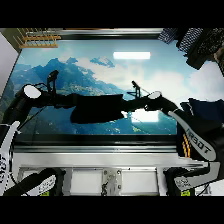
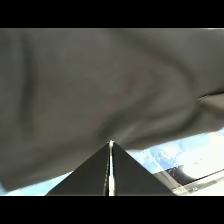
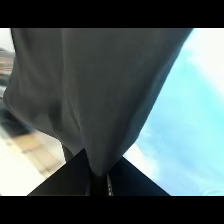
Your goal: Fold the clothes and pants, and hang the long-sleeved shirts on hangers.
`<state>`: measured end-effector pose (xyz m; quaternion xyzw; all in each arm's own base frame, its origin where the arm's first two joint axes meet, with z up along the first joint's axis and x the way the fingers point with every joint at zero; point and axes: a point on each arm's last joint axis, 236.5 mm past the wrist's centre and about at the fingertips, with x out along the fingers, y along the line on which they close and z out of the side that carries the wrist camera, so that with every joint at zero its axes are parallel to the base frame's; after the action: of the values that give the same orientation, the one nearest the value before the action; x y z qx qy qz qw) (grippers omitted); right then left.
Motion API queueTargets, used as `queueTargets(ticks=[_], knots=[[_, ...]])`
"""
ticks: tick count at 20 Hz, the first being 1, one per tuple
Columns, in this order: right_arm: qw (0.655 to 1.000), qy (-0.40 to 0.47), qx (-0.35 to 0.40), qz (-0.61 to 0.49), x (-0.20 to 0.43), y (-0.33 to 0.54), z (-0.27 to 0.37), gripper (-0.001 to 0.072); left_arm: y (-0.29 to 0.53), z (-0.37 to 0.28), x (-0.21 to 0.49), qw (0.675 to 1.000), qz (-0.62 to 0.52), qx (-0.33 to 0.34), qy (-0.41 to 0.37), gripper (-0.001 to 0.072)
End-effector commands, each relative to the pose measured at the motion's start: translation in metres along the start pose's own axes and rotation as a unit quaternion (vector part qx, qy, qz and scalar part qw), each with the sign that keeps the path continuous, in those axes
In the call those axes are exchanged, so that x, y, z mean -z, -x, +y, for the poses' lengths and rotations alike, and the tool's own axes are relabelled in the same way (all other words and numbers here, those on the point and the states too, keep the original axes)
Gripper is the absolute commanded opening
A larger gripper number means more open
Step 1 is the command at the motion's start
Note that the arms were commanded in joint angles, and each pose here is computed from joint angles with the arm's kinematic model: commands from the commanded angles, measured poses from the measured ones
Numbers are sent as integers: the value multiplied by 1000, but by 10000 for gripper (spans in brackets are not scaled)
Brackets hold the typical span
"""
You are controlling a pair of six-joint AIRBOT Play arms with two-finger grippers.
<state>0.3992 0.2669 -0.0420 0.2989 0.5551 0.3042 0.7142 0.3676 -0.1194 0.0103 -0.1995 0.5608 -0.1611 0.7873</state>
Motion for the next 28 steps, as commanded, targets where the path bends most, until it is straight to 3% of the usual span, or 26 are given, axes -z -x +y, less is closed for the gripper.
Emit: queueTargets(ticks=[1, 3, 7, 12, 17, 20, 28], knots=[[988, 1, 157, -4, -25, 121, -57, 11, 0, 0, 0, 1000, 0, 0, 0, 6], [975, -16, 219, -47, -38, 210, -81, 11, 0, 0, 0, 1000, 0, 0, 0, 6], [943, -68, 267, -185, -50, 354, -99, 11, 0, 0, 0, 1000, -1, 0, 0, 6], [892, -115, 311, -308, -47, 468, -110, 11, 0, 0, 0, 1000, -1, 0, 0, 6], [858, -109, 339, -370, -48, 526, -92, 10, 0, 0, -1, 1000, -2, -1, -1, 6], [825, -129, 400, -379, -24, 553, -94, 11, 0, 0, -3, 1000, -7, -1, -4, 6], [770, -252, 524, -260, 87, 550, -142, 11, 0, 1, -4, 1000, -8, -2, -15, 6]])
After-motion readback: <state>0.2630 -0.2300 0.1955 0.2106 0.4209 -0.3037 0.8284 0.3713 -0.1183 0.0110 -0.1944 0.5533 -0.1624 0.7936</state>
